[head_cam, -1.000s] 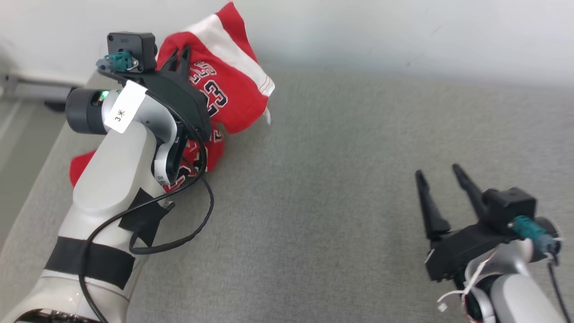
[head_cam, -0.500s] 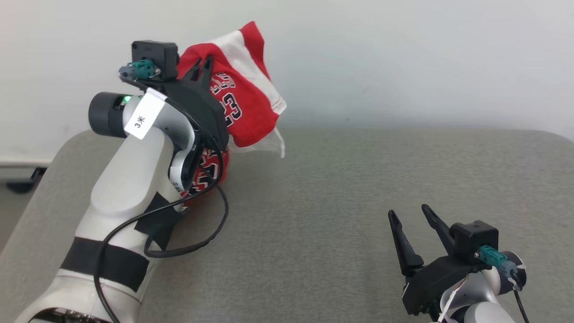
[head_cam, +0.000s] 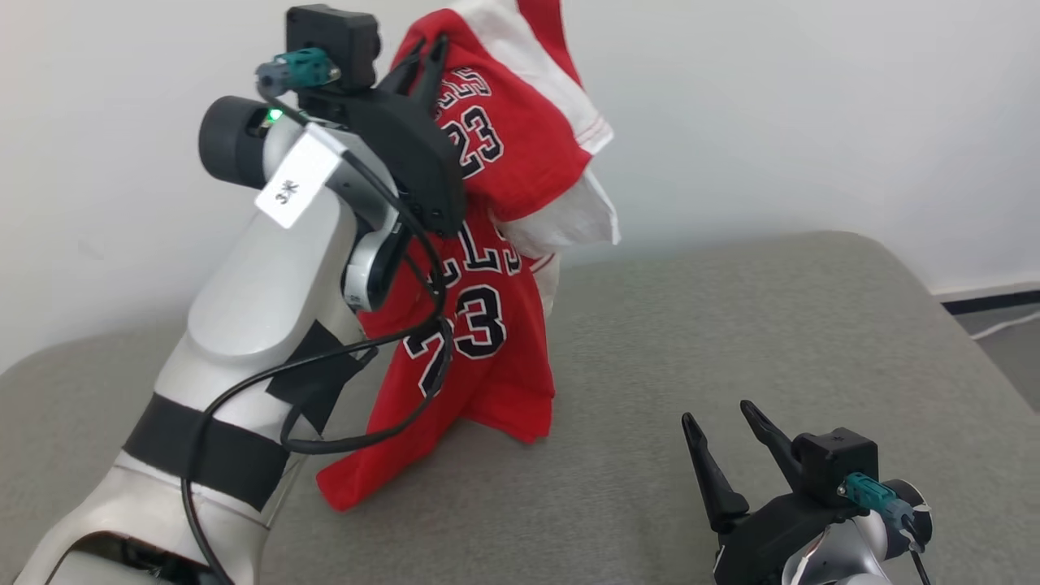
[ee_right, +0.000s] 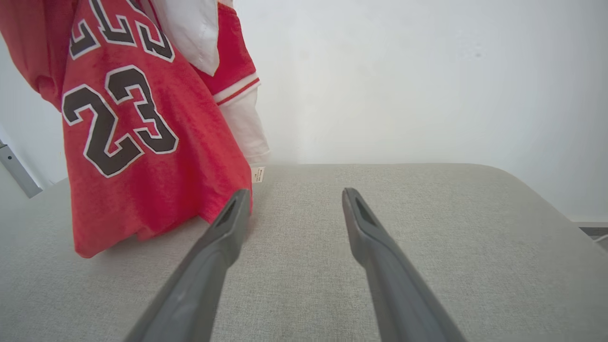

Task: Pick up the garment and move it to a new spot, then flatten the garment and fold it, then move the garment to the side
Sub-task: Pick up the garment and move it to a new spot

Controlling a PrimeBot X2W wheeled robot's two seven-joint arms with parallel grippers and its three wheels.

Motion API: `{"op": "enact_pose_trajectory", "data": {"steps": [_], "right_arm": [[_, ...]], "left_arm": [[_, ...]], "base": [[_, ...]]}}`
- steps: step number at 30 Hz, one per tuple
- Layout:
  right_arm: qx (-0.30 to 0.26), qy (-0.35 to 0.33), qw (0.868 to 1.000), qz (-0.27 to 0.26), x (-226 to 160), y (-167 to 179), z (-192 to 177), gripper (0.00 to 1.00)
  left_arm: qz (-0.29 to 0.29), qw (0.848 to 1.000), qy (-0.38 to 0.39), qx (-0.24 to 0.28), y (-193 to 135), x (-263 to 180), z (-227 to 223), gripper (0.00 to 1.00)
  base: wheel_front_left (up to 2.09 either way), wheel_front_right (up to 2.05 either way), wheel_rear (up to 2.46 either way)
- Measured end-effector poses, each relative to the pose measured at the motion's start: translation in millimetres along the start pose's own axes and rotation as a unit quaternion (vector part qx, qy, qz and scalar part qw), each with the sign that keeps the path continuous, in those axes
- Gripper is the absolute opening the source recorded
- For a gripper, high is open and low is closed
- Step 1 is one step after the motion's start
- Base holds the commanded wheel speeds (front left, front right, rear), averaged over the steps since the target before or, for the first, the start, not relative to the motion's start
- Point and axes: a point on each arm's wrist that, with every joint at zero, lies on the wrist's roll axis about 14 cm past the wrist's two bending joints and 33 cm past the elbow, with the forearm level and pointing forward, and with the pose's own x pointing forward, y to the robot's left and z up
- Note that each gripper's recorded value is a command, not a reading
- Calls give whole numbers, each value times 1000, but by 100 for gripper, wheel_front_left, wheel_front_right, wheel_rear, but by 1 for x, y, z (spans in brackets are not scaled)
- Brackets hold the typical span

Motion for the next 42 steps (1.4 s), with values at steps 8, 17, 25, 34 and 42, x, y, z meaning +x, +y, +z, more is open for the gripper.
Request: {"op": "enact_pose_trajectory", "data": {"steps": [8, 17, 25, 34, 42], "right_arm": [[5, -5, 999, -51, -27, -32, -1, 100], [11, 21, 998, -66, -21, -40, -16, 100], [12, 40, 997, -59, -6, -35, -25, 100], [11, 47, 997, -59, -5, -35, -29, 100], [11, 37, 998, -53, -5, -32, -25, 100]], "left_arm": [[-51, 997, 46, 39, -52, 14, -19, 0], [-98, 976, 189, 36, -83, -16, -149, 0], [-147, 956, 254, -12, -119, -48, -206, 100], [-155, 953, 260, -13, -122, -57, -209, 100], [-144, 956, 254, -4, -111, -54, -192, 100]], "base": [[0, 0, 0], [0, 0, 0], [0, 0, 0], [0, 0, 0], [0, 0, 0]]}}
